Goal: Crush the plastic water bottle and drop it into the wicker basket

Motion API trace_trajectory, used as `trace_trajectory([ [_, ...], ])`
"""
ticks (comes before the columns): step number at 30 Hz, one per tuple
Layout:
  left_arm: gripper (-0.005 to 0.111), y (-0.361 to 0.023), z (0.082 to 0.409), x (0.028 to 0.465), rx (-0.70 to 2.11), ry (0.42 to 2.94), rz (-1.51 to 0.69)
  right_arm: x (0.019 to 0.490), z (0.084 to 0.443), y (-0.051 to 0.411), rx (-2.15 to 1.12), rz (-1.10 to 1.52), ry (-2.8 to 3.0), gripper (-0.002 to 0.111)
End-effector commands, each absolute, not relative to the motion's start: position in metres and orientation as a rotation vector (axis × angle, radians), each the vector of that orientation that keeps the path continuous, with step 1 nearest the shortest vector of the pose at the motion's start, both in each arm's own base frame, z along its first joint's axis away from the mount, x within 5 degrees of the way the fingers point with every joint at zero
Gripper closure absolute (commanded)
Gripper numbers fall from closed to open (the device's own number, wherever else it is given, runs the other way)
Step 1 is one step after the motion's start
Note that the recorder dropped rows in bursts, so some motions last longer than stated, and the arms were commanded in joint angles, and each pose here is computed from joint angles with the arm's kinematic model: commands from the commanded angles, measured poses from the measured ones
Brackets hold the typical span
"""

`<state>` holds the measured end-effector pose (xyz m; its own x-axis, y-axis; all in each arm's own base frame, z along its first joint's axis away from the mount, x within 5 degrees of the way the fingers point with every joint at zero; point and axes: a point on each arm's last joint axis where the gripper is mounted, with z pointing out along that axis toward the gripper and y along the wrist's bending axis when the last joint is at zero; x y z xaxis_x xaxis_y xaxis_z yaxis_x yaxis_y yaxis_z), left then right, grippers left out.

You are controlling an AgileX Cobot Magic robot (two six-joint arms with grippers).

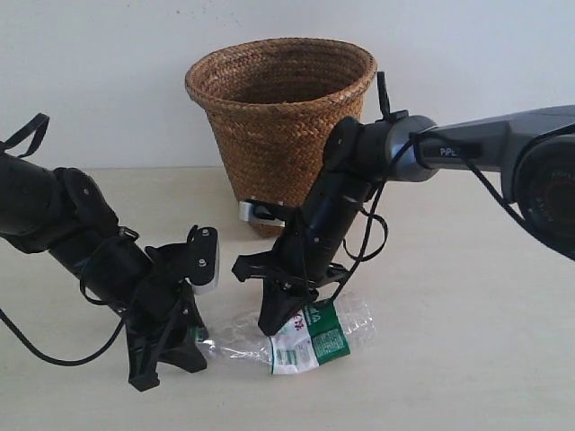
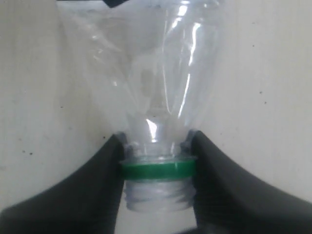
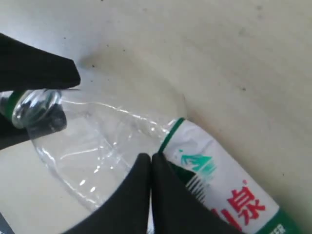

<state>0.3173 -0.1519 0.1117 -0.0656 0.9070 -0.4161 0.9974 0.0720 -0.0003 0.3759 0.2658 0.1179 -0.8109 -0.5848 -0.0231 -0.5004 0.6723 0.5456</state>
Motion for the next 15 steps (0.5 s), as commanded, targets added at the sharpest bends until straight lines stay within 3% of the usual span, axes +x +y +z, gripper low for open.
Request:
trace_trajectory([
  [1,0.102,-0.155,0.114,0.320,1.856,2.054,-0.415,0.375,0.146,0.257,1.054,-0.718,-2.788,0.108],
  [8,0.102,-0.154,0.114,0.320,1.858,2.053,-0.414,0.368,0.198,0.254,1.138,-0.772,-2.849,0.108],
  [15,0.102,-0.154,0.114,0.320,1.855,2.053,-0.407,0.360,0.176,0.255,1.095,-0.820,-2.768,0.108],
])
